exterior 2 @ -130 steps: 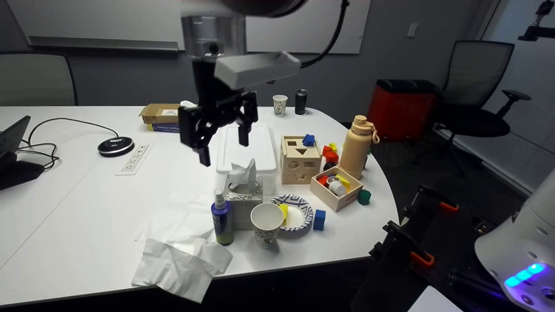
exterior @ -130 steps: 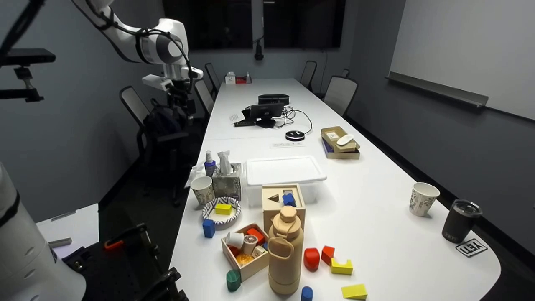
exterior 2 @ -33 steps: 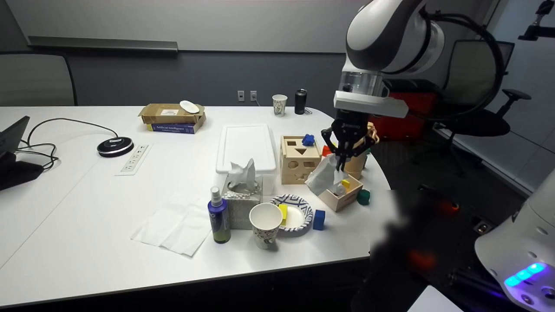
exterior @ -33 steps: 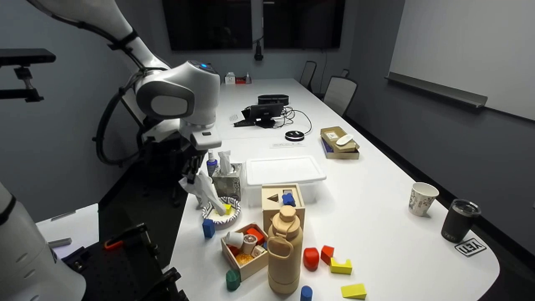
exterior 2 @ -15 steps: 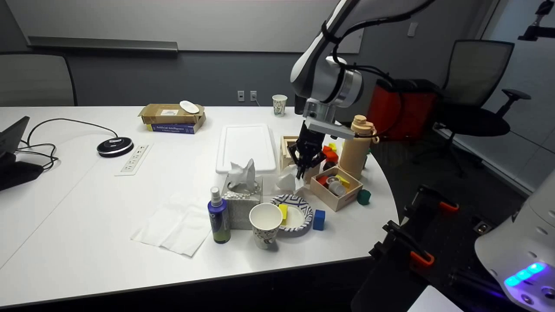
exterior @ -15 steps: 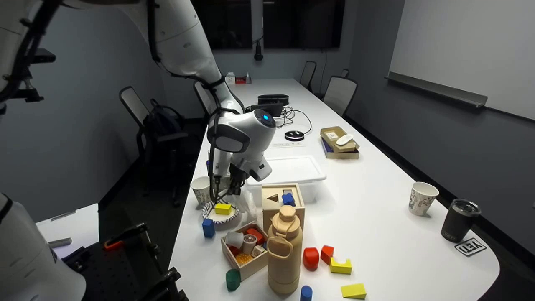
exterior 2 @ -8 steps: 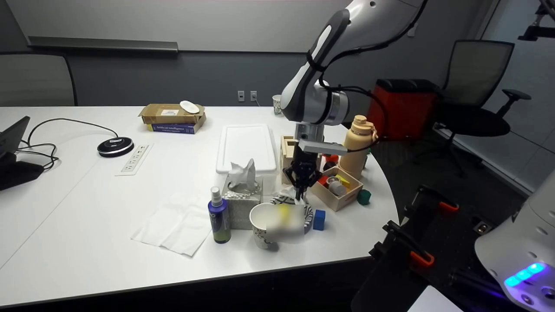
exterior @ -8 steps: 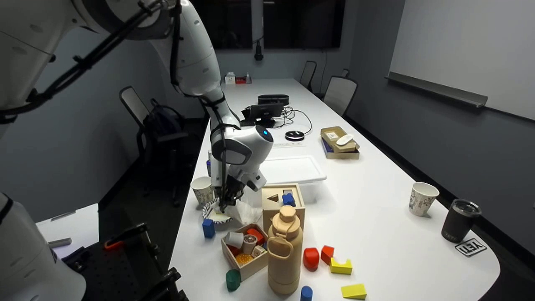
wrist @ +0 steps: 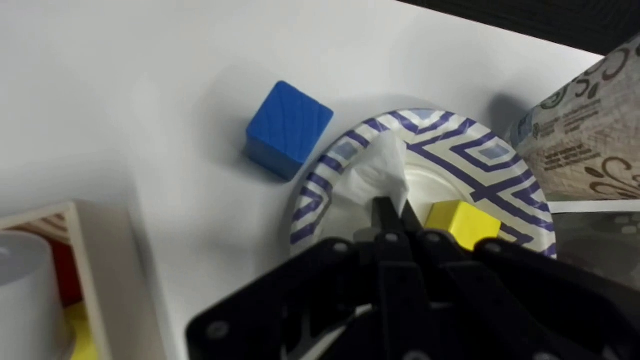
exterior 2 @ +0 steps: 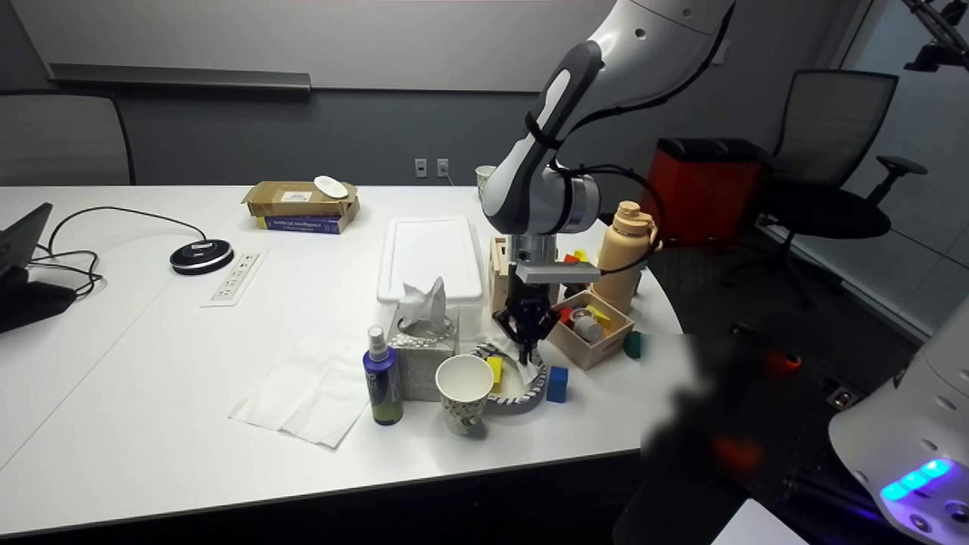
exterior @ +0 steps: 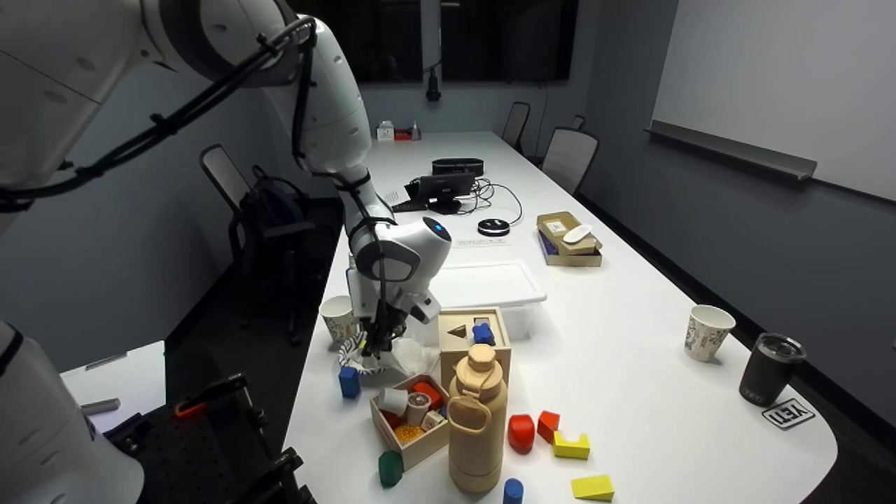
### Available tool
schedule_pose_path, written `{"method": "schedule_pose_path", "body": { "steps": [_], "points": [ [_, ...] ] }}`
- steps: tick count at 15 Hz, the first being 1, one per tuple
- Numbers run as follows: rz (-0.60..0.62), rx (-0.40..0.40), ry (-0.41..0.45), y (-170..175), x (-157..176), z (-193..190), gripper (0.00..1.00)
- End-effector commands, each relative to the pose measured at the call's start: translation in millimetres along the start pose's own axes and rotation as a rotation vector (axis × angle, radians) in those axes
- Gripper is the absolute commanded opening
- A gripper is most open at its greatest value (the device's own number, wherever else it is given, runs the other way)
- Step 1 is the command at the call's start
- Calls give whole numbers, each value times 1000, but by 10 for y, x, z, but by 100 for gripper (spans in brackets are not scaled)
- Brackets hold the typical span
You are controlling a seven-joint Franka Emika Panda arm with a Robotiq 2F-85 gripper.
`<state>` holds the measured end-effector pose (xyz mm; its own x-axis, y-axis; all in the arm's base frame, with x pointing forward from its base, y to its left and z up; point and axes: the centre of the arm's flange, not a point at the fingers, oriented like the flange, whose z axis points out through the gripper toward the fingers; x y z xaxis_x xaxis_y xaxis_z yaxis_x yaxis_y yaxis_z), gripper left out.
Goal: Use the tissue to wipe the bowl
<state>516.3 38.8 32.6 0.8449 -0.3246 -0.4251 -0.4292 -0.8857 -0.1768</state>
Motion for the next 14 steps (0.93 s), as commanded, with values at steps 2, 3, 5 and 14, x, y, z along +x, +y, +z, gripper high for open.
{"method": "schedule_pose_path", "body": {
  "steps": [2, 3, 5, 14],
  "points": [
    [-22, -28, 9, -270, 90, 42, 0],
    [-34, -38, 9, -331, 106, 66, 0],
    [-56, -55, 8, -440, 129, 126, 0],
    [-119, -101, 76, -866, 198, 199, 0]
  ]
}}
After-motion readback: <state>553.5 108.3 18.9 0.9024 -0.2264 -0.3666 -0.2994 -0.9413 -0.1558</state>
